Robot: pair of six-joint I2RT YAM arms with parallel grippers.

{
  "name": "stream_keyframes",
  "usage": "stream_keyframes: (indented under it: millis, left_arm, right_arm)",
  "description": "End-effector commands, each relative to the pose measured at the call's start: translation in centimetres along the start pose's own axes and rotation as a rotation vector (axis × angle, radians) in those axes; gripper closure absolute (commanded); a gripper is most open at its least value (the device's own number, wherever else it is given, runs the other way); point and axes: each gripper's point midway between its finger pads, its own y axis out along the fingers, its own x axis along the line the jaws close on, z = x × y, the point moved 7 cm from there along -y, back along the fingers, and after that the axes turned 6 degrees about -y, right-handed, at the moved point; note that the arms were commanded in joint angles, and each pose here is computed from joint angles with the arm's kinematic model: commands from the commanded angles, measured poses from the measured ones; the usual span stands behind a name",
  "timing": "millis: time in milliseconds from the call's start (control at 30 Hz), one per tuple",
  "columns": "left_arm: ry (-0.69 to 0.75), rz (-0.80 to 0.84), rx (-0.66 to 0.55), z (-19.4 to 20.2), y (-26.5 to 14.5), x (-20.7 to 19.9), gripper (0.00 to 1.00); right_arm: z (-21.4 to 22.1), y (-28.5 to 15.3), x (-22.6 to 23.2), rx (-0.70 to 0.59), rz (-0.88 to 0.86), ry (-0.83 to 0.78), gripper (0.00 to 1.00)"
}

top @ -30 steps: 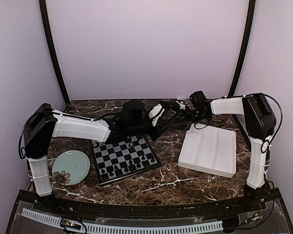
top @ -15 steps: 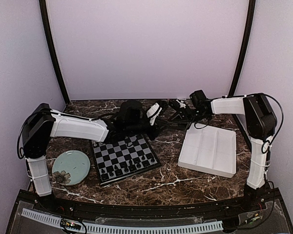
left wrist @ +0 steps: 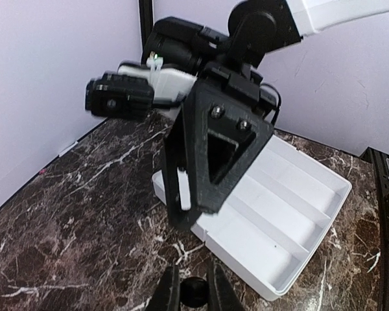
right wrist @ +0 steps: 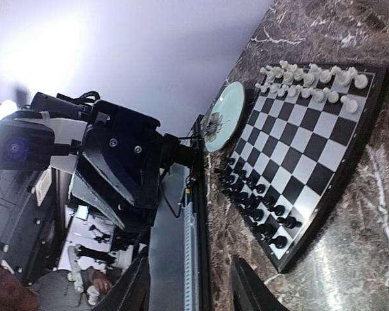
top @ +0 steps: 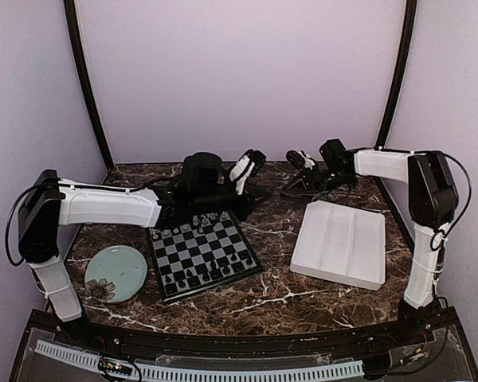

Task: Set up the chess pieces on the board
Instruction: Place the pawn on the chessboard.

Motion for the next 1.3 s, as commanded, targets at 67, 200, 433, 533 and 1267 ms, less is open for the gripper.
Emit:
stream_keyframes:
  millis: [67,200,433,533,1267]
  left_arm:
    - [-0.015,-0.085,0.139,1.7,-5.5,0.2,0.97]
    - [-0.015,-0.126,0.272,3.8,-9.4,0.1,0.97]
    - [-0.035,-0.215,0.467,9.4,-15.8,0.6,0.97]
    - [-0.069,-0.248,0.486,11.2,-17.3,1.2,0.97]
    - [-0.297,-0.494,0.606,18.0,-15.4,6.2,0.94]
  right_arm:
    - [-0.1,-0.8,2.4,0.067,0.124,-0.182,0.57]
    - [-0.1,-0.9,2.7,0.073,0.137,-0.203,0.57]
    - [-0.1,-1.0,2.8,0.082,0.16,-0.222,0.57]
    - [-0.1,-1.0,2.8,0.082,0.161,-0.22,0.57]
    - [0.4,-1.0,3.3,0.086,0.168,-0.237,0.57]
